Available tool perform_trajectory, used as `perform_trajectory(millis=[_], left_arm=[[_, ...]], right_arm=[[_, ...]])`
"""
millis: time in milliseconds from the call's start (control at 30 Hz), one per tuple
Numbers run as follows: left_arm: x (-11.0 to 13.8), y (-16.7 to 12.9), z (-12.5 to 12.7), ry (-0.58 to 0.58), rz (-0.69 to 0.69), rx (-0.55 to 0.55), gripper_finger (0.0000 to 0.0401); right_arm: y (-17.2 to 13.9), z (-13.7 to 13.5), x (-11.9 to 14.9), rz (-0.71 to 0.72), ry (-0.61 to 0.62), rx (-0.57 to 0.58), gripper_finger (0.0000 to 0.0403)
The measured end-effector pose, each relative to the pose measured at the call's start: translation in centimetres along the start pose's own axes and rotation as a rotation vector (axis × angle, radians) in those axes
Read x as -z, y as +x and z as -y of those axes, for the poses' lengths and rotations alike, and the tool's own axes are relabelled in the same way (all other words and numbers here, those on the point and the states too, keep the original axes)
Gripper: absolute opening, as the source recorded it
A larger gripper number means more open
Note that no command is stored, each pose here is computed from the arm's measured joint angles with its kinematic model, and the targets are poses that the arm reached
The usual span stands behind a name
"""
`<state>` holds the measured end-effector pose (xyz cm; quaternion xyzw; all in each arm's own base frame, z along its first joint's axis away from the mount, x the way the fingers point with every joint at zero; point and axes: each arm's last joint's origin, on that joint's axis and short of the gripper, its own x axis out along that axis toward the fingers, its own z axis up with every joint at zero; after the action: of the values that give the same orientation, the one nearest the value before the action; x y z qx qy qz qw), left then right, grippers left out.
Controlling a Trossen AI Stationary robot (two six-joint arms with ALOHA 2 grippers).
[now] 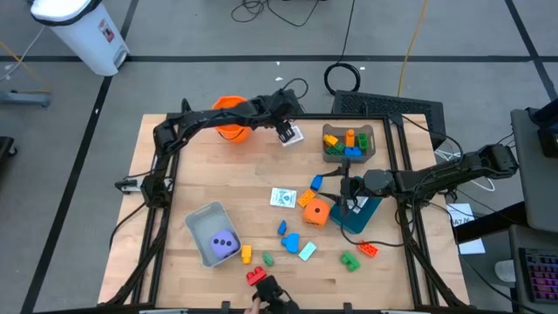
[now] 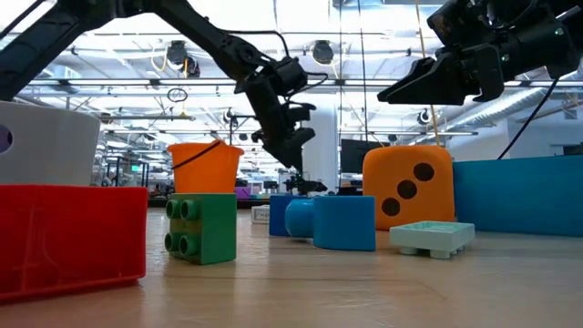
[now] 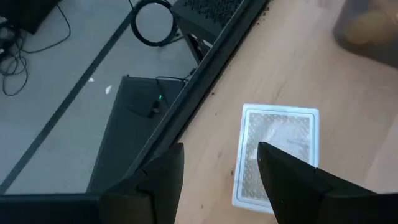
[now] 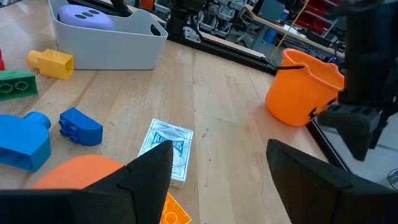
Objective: Pick & Place Toys
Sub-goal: Put the brown deck of cards into the blue bin
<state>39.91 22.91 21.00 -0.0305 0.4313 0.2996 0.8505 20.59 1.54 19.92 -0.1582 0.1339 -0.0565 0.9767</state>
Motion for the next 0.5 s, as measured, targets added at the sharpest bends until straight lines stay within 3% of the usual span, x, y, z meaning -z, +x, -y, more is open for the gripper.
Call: perform_trajectory(millis=[500], left_arm=[[-0.8, 3.5, 2.2, 0.096, -0.188, 0.026, 0.0211]], right_arm=[[0.1, 0.4, 0.0, 0.001, 0.005, 0.019, 0.0254]])
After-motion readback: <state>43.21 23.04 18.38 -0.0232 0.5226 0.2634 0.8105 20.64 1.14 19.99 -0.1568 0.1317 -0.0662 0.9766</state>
